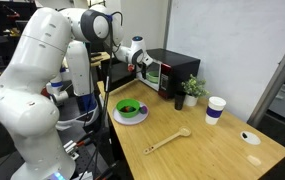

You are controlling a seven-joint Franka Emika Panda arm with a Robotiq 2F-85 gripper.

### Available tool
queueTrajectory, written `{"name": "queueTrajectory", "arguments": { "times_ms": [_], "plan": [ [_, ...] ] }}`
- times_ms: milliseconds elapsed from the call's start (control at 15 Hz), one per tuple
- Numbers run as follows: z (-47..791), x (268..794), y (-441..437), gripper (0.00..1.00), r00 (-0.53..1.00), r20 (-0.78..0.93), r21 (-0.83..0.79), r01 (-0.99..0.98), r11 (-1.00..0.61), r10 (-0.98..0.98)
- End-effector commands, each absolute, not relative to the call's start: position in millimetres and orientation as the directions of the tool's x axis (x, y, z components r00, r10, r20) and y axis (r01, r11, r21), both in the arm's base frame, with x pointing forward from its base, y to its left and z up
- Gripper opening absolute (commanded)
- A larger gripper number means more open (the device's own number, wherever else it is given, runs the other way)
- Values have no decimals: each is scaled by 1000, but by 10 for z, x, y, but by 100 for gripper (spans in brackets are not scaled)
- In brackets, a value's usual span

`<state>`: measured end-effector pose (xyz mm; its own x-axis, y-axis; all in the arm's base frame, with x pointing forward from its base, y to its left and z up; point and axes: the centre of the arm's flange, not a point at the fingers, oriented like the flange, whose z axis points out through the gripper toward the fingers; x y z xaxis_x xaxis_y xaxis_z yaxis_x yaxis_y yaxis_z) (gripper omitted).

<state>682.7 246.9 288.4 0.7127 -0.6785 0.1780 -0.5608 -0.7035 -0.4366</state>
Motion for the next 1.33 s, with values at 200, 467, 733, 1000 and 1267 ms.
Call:
{"name": "queueTrajectory", "arguments": {
  "times_ms": [200,467,733,1000,1267],
  "plan": [
    [2750,6982,2558,100,660,190,-506,-569,-648,-727],
    [2760,6986,2563,100,621,166,-541,-592,-598,-766],
    [2768,6943,2539,100,641,168,-525,-585,-618,-749],
    [2772,6944,2543,100,640,169,-527,-584,-617,-750],
    [2773,6946,2538,100,639,170,-528,-584,-617,-750]
  ]
}}
